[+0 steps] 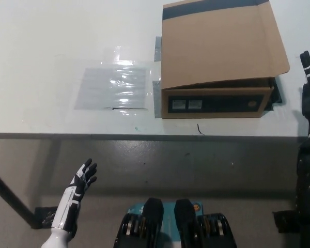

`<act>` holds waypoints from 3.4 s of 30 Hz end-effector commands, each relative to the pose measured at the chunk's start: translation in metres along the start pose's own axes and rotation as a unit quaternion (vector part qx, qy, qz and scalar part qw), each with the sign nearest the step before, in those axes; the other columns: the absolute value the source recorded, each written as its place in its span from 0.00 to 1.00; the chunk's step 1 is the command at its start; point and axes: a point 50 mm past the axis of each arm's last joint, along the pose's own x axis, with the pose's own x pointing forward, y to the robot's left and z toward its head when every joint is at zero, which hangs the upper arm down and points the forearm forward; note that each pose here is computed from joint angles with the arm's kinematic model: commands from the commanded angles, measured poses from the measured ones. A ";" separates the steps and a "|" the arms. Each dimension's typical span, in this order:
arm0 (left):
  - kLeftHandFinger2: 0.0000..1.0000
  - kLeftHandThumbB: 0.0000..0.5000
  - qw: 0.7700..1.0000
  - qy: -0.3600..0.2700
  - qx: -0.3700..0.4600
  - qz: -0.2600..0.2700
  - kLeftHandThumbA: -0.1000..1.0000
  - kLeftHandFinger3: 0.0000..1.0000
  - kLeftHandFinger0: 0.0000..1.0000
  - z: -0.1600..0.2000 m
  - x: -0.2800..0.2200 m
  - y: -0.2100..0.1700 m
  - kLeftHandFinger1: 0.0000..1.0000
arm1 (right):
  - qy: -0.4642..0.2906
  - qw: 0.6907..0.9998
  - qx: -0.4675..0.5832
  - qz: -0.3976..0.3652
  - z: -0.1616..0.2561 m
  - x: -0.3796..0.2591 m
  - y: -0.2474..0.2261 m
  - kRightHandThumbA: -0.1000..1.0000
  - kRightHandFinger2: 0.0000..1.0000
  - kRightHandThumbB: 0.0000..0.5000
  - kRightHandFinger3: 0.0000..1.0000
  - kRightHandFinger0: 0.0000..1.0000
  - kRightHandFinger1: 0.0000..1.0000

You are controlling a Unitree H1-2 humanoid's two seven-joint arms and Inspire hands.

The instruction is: A small storage box is placed at the center of the table and the robot uses its right hand to slide under its lid and push it upwards to open it

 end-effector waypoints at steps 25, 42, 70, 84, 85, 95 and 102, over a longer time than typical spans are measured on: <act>1.00 1.00 0.999 -0.026 0.017 -0.006 1.00 1.00 1.00 0.006 0.008 0.003 1.00 | 0.002 0.997 0.065 0.039 -0.017 0.014 0.043 1.00 1.00 0.66 1.00 1.00 1.00; 1.00 1.00 0.999 -0.032 0.020 -0.008 1.00 1.00 1.00 0.009 0.012 0.003 1.00 | 0.006 0.991 0.117 0.066 -0.009 0.014 0.073 1.00 1.00 0.68 1.00 1.00 1.00; 1.00 1.00 0.999 -0.033 0.019 -0.012 1.00 1.00 1.00 0.009 0.013 0.005 1.00 | 0.084 0.975 0.180 0.101 -0.060 0.008 0.130 1.00 1.00 0.65 1.00 1.00 1.00; 1.00 1.00 0.999 -0.031 0.025 -0.011 1.00 1.00 1.00 0.008 0.014 0.005 1.00 | 0.103 0.969 0.154 0.166 -0.063 0.005 0.191 1.00 1.00 0.64 1.00 1.00 1.00; 1.00 1.00 0.999 -0.031 0.023 -0.012 1.00 1.00 1.00 0.009 0.015 0.004 1.00 | 0.110 0.968 0.143 0.174 -0.068 0.004 0.196 1.00 1.00 0.66 1.00 1.00 1.00; 1.00 1.00 0.999 -0.033 0.031 -0.019 1.00 1.00 1.00 0.010 0.016 0.006 1.00 | 0.179 0.962 0.066 0.195 -0.126 -0.015 0.210 1.00 1.00 0.63 1.00 1.00 1.00; 1.00 1.00 0.999 -0.032 0.030 -0.019 1.00 1.00 1.00 0.009 0.017 0.006 1.00 | 0.227 0.952 0.024 0.202 -0.164 -0.028 0.219 1.00 1.00 0.61 1.00 1.00 1.00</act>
